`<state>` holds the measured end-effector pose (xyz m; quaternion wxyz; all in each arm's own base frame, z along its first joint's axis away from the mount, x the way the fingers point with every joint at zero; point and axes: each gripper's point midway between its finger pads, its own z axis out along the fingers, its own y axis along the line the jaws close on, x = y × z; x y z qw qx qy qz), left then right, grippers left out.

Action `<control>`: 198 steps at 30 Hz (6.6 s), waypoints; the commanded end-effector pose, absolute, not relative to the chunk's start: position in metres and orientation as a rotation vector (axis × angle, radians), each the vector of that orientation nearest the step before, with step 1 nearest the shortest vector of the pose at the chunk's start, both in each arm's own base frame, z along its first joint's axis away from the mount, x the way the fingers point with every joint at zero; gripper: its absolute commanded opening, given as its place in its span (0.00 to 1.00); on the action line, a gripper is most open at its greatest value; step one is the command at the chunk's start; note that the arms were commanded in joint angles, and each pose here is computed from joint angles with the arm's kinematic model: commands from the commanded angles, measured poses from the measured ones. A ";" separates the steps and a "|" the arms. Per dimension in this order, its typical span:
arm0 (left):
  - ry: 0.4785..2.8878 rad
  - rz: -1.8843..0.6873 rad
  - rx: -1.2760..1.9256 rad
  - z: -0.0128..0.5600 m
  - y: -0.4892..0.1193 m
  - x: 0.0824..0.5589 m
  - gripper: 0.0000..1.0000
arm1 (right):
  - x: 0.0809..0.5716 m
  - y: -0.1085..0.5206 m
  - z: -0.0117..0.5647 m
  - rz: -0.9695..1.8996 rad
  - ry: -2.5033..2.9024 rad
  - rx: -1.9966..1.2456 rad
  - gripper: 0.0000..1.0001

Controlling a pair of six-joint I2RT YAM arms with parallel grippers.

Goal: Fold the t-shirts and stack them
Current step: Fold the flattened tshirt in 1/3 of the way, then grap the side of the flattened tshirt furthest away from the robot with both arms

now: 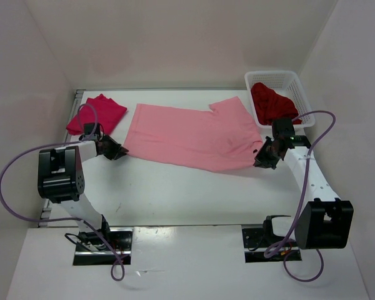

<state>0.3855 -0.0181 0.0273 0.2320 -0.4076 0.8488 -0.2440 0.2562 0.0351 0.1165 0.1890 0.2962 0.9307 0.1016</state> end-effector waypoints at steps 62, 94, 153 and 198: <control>2.640 -0.606 -0.620 0.028 -0.156 0.292 0.28 | 0.304 0.300 0.046 0.681 2.733 0.146 0.00; 2.445 -0.622 -0.705 0.122 -0.090 0.320 0.25 | 0.271 0.310 0.104 0.705 2.758 -0.116 0.19; 2.354 0.022 -0.856 0.031 0.058 0.476 0.32 | 0.386 0.265 0.132 0.755 2.566 -0.005 0.17; 2.274 -0.219 -0.837 0.072 0.030 0.485 0.02 | 0.630 0.144 0.027 0.032 2.402 0.284 0.45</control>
